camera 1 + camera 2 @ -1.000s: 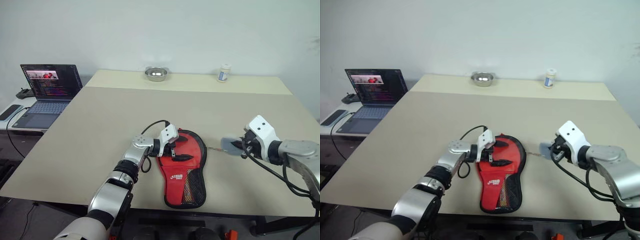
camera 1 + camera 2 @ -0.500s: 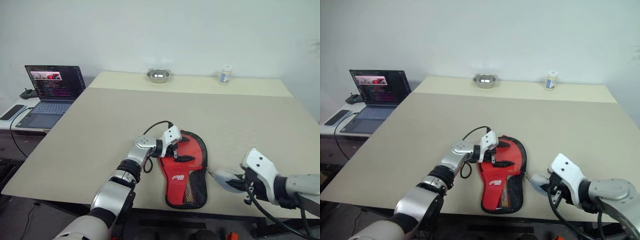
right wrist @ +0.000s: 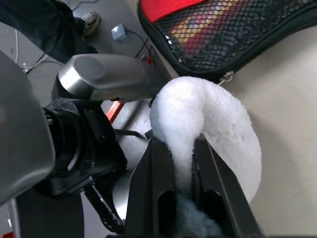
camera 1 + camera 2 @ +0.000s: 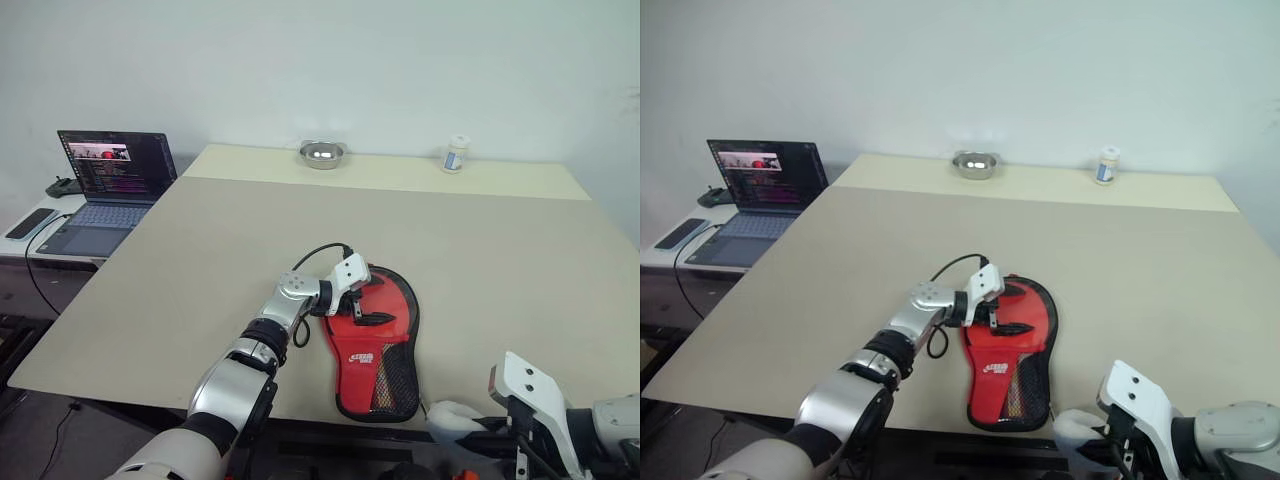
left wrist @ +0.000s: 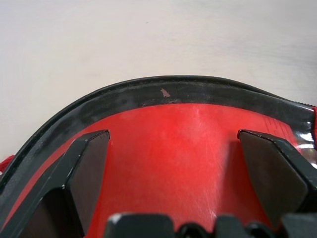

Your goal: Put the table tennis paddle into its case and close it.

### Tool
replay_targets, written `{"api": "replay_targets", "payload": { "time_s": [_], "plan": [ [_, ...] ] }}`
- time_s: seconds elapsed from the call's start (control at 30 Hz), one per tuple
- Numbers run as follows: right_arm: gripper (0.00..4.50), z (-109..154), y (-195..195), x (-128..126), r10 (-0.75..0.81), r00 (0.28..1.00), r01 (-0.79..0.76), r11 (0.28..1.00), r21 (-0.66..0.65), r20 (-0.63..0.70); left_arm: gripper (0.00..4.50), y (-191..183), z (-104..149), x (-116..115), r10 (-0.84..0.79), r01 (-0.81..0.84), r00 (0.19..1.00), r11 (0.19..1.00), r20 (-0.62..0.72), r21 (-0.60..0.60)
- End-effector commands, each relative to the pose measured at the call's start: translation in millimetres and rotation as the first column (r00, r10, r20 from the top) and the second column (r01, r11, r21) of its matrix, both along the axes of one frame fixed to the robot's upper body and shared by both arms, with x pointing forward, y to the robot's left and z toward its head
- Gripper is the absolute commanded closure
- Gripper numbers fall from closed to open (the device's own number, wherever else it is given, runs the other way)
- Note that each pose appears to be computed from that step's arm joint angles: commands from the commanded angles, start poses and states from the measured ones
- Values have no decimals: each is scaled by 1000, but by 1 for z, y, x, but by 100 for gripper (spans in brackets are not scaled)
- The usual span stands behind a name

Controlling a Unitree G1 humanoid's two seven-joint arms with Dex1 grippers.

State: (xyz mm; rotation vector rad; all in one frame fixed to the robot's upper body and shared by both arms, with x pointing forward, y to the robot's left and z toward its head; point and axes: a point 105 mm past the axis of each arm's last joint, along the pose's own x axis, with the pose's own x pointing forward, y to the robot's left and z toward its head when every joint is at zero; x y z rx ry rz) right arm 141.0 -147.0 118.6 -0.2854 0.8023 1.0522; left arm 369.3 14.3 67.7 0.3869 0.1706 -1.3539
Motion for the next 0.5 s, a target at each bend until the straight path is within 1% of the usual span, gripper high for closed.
{"api": "replay_targets", "payload": {
  "time_s": [0.03, 0.17, 0.23, 0.27, 0.33, 0.37, 0.4, 0.5],
  "plan": [
    [450, 5, 11, -12, 55, 998, -53, 998, 40, -29, 0, 7, -39, -15, -1, 12, 996, 993, -94, 121],
    [450, 7, 12, -11, 48, 999, -47, 998, 40, -19, 0, 8, -40, -15, 2, 9, 996, 993, -95, 119],
    [381, 9, 11, -9, 43, 999, -43, 998, 36, -7, 0, 8, -40, -14, 4, 8, 996, 993, -94, 119],
    [357, 11, 11, -8, 47, 999, -46, 998, 36, -4, 0, 8, -40, -15, 3, 8, 996, 993, -94, 118],
    [292, 14, 11, -7, 57, 998, -57, 998, 36, 4, 0, 8, -40, -15, 4, 7, 996, 993, -94, 116],
    [249, 16, 11, -6, 61, 998, -61, 997, 40, 8, 0, 8, -39, -14, 4, 7, 996, 993, -93, 115],
    [228, 20, 12, -3, 60, 998, -61, 997, 55, 19, 0, 8, -39, -14, 2, 8, 996, 994, -88, 113],
    [126, 33, 13, 11, 30, 997, -38, 993, 113, 69, 0, 3, -33, -14, -8, 15, 997, 996, -83, 87]
  ]
}}
